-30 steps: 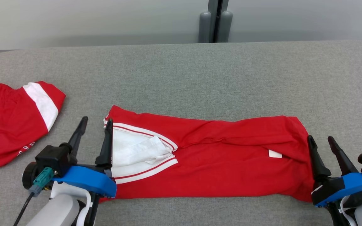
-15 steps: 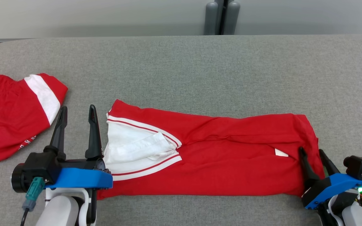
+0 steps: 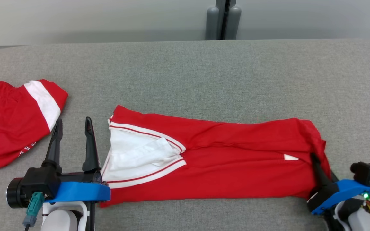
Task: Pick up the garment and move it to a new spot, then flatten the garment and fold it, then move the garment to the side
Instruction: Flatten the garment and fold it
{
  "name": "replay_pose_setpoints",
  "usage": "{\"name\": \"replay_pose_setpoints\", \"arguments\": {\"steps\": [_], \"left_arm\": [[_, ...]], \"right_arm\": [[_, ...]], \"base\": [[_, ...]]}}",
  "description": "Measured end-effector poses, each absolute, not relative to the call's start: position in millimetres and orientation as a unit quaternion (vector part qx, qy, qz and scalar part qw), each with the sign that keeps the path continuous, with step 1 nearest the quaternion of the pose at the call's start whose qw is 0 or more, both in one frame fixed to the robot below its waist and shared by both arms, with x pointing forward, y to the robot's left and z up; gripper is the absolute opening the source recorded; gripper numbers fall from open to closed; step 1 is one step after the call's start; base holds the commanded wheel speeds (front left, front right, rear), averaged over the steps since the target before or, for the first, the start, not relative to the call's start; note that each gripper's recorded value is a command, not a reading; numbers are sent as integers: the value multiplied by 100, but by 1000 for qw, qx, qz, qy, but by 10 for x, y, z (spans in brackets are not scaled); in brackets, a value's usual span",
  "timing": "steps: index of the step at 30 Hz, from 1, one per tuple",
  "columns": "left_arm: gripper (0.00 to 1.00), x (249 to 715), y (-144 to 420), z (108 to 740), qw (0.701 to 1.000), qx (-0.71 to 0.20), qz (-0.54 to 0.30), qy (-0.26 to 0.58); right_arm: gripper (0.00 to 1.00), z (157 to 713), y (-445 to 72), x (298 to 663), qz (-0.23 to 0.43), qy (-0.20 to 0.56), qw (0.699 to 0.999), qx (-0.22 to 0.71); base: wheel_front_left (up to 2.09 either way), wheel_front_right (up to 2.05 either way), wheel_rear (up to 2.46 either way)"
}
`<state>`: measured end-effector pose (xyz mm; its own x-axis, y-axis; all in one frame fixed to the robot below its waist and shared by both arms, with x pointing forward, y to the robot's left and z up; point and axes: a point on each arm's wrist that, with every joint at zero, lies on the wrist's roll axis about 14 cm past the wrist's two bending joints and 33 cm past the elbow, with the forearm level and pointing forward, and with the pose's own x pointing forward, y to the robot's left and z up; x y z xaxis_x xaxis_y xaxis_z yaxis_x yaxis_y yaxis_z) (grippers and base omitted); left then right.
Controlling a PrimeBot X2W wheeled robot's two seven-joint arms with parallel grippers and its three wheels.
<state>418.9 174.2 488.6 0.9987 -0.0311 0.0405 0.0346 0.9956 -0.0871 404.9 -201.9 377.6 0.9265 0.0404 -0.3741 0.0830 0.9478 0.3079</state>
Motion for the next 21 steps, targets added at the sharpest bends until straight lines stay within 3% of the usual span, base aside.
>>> {"name": "replay_pose_setpoints", "arguments": {"steps": [13, 21], "left_arm": [[100, 4052, 1817, 4921, 999, -43, -6, -24], [100, 4004, 1851, 4893, 999, -38, 1, -20]], "right_arm": [[0, 4324, -3186, 4040, -105, 120, 983, 95], [0, 4589, -2919, 4115, -68, 87, 989, 102]], "base": [[0, 0, 0], [0, 0, 0]]}}
